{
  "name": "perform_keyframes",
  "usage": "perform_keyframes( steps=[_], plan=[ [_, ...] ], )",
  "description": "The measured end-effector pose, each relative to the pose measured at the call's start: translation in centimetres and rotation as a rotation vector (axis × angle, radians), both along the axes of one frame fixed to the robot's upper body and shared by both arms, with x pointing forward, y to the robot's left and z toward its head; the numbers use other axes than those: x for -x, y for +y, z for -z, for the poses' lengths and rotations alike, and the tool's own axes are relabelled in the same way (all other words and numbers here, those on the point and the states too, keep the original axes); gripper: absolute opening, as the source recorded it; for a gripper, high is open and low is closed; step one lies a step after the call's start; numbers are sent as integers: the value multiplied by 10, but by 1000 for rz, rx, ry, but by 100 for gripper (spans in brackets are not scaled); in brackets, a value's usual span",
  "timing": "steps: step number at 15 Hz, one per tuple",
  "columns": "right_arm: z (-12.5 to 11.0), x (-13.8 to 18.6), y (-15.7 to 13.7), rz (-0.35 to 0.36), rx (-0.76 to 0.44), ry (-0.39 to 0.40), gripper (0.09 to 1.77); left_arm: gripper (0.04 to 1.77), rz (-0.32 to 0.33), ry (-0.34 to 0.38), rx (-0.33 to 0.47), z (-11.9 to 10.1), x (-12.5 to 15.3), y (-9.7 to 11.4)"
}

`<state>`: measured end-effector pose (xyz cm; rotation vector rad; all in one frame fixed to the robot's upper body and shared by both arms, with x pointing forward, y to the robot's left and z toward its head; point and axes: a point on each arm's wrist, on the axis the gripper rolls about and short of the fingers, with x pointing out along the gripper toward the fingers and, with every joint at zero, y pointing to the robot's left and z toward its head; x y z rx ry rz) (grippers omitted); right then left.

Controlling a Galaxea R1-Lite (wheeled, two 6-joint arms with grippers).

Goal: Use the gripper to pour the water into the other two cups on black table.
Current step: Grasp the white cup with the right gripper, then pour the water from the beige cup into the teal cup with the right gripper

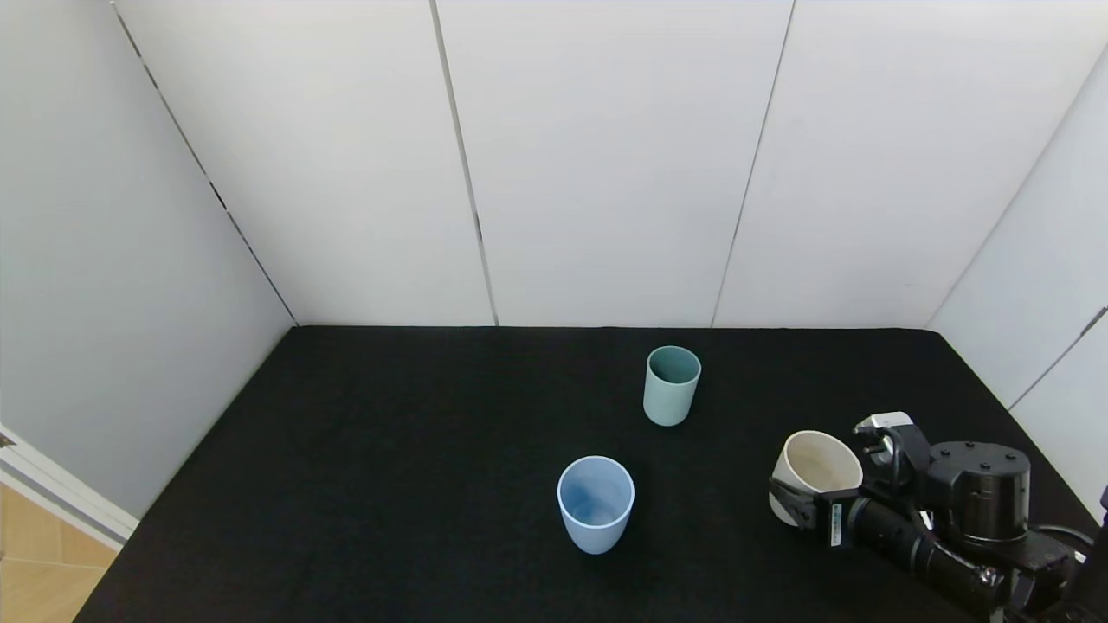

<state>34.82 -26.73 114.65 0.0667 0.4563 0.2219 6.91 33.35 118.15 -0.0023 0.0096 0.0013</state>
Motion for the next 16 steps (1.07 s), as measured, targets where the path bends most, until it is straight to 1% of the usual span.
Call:
perform_keyframes(
  steps=[4, 5, 6, 7, 9, 13, 16],
  plan=[
    [2, -4, 0, 2, -2, -12, 171, 172, 0, 0, 0, 0, 0, 0],
    [3, -4, 0, 2, -2, -10, 160, 172, 0, 0, 0, 0, 0, 0],
    [4, -5, 0, 2, -1, -9, 141, 172, 0, 0, 0, 0, 0, 0],
    [3, -5, 0, 3, -2, -13, 132, 172, 0, 0, 0, 0, 0, 0],
    [3, -6, 0, 5, -4, -22, 129, 172, 0, 0, 0, 0, 0, 0],
    [1, -6, -1, 4, 1, -33, 128, 172, 0, 0, 0, 0, 0, 0],
    [-5, -8, -4, 1, 35, -65, 128, 172, 0, 0, 0, 0, 0, 0]
  ],
)
